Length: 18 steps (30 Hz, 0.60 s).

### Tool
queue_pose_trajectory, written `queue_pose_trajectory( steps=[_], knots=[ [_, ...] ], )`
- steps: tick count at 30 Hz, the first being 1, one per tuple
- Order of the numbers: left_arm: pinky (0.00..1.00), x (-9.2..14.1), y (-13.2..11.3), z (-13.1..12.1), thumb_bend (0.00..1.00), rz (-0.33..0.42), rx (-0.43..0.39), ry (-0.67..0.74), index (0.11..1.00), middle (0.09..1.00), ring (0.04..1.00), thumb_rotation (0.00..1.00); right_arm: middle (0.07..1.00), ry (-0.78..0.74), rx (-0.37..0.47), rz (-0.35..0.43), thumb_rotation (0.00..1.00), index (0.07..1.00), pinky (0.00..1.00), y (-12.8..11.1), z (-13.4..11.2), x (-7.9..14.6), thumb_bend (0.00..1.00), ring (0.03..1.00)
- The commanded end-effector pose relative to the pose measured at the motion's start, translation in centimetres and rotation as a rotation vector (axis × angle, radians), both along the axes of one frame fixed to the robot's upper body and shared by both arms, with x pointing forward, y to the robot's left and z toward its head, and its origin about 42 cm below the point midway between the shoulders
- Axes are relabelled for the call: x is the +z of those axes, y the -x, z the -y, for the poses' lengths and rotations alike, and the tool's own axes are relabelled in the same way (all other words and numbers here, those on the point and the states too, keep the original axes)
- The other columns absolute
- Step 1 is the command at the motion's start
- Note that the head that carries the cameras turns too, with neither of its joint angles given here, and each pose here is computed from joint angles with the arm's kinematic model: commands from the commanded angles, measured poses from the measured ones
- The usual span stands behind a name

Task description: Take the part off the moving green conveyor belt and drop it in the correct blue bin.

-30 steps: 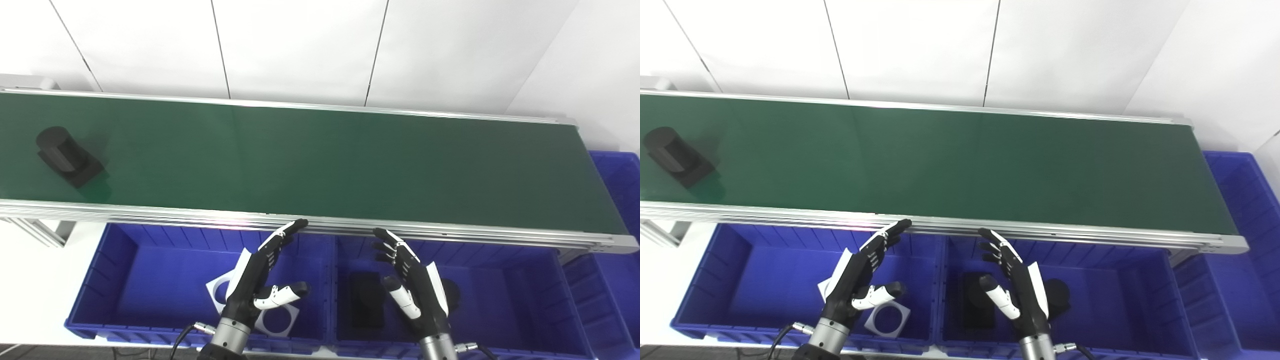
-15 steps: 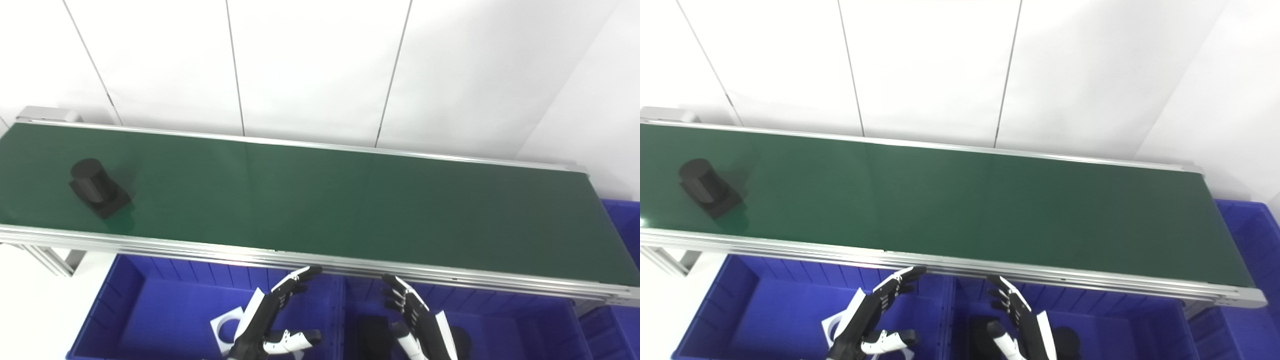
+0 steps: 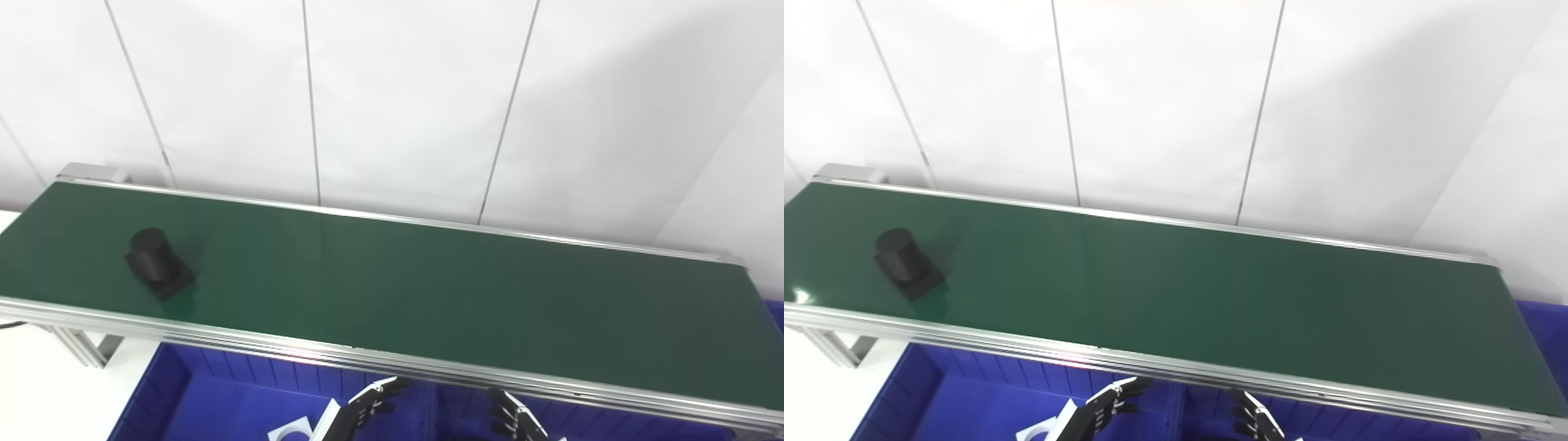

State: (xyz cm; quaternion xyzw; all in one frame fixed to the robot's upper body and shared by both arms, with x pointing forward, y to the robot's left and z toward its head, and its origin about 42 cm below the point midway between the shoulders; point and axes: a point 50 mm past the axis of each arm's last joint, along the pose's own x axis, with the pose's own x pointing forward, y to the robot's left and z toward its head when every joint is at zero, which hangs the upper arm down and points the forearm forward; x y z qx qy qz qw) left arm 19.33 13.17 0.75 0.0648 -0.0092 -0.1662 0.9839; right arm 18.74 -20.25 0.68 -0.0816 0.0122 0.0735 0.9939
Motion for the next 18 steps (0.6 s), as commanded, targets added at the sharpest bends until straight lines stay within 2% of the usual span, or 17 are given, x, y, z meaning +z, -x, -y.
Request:
queue_pose_trajectory(
  steps=[1, 5, 18],
  knots=[
    [0.77, 1.09, -0.85, 1.03, 1.00, 0.067, 0.006, 0.040, 0.791, 0.865, 0.847, 0.65, 0.867, -0.023, 0.009, 0.070, 0.87, 0.830, 0.76, -0.80, 0.43, 0.90, 0.85, 0.826],
    [0.75, 1.00, -0.92, 1.43, 1.00, 0.072, 0.006, 0.030, 0.789, 0.856, 0.837, 0.65, 0.873, -0.028, 0.010, 0.057, 0.87, 0.834, 0.77, -0.78, 0.94, 0.70, 0.82, 0.832],
    [0.74, 1.25, -0.99, 1.58, 1.00, 0.091, 0.006, 0.022, 0.785, 0.842, 0.826, 0.63, 0.875, -0.030, 0.017, 0.057, 0.87, 0.840, 0.77, -0.78, 1.11, 0.76, 0.82, 0.833]
  ],
)
